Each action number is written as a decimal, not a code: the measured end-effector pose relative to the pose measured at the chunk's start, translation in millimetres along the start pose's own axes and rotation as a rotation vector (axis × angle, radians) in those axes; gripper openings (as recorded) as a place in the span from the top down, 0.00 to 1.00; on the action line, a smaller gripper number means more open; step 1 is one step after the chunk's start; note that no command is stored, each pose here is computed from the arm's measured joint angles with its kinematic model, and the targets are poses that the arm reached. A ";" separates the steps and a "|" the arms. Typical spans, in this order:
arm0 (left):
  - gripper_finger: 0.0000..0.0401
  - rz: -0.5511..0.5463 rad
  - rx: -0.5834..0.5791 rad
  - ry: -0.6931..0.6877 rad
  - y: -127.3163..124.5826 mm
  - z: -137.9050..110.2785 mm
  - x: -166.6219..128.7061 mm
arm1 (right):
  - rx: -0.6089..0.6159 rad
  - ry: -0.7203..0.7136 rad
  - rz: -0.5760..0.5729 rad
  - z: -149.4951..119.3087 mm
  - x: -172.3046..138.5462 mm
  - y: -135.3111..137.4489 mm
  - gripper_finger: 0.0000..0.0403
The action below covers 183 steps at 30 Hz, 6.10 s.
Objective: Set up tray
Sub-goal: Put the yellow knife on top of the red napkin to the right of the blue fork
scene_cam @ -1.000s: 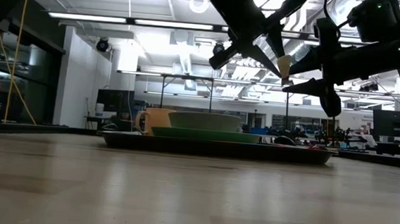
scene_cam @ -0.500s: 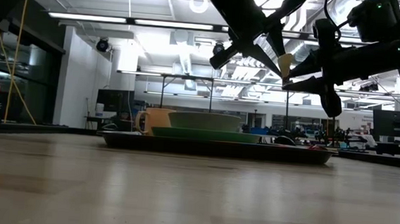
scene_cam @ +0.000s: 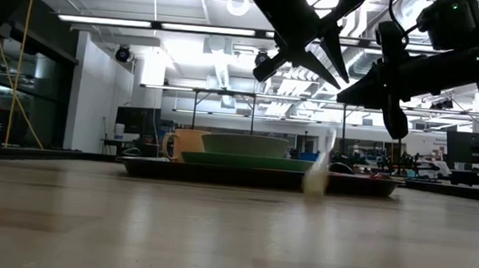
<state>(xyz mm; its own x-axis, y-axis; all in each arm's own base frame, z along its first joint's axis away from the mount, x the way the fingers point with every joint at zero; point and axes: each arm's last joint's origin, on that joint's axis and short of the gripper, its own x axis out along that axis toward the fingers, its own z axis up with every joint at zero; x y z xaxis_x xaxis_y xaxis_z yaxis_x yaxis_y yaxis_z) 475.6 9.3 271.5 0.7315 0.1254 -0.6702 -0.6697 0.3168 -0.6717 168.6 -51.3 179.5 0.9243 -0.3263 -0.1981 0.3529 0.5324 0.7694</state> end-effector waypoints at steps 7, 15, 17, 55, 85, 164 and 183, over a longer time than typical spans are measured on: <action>0.79 0.008 0.011 0.003 0.8 -0.3 0.0 | -0.005 0.006 -0.005 -0.5 0.0 -0.6 1.00; 0.79 0.027 0.026 0.027 3.1 -1.6 0.0 | -0.010 0.023 -0.015 -1.6 0.0 -1.9 1.00; 0.79 0.024 0.054 0.039 2.8 -2.9 -0.1 | -0.014 0.025 -0.017 -1.8 0.0 -2.1 1.00; 0.79 0.124 0.596 0.388 2.6 -101.6 -25.5 | -0.020 0.151 0.003 -7.9 -0.6 -4.6 1.00; 0.26 0.200 0.764 0.428 21.1 -110.8 3.0 | -0.017 0.161 0.004 -8.4 -0.7 -4.8 1.00; 0.79 0.347 0.752 0.501 65.9 -112.8 70.2 | -0.023 0.158 -0.025 -8.6 -3.0 -6.3 1.00; 0.84 0.280 0.682 0.522 60.7 -114.6 71.8 | -0.012 0.157 -0.027 -8.6 -3.0 -6.3 1.00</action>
<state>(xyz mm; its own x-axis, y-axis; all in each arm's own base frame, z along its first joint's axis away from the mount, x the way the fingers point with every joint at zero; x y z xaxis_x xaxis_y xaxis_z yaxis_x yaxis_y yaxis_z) 472.8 -70.3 146.4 0.2906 -0.1083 -0.9507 -0.4713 0.8485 -0.2408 164.8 -47.0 170.1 0.9256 -0.2151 -0.3114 0.3785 0.5351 0.7553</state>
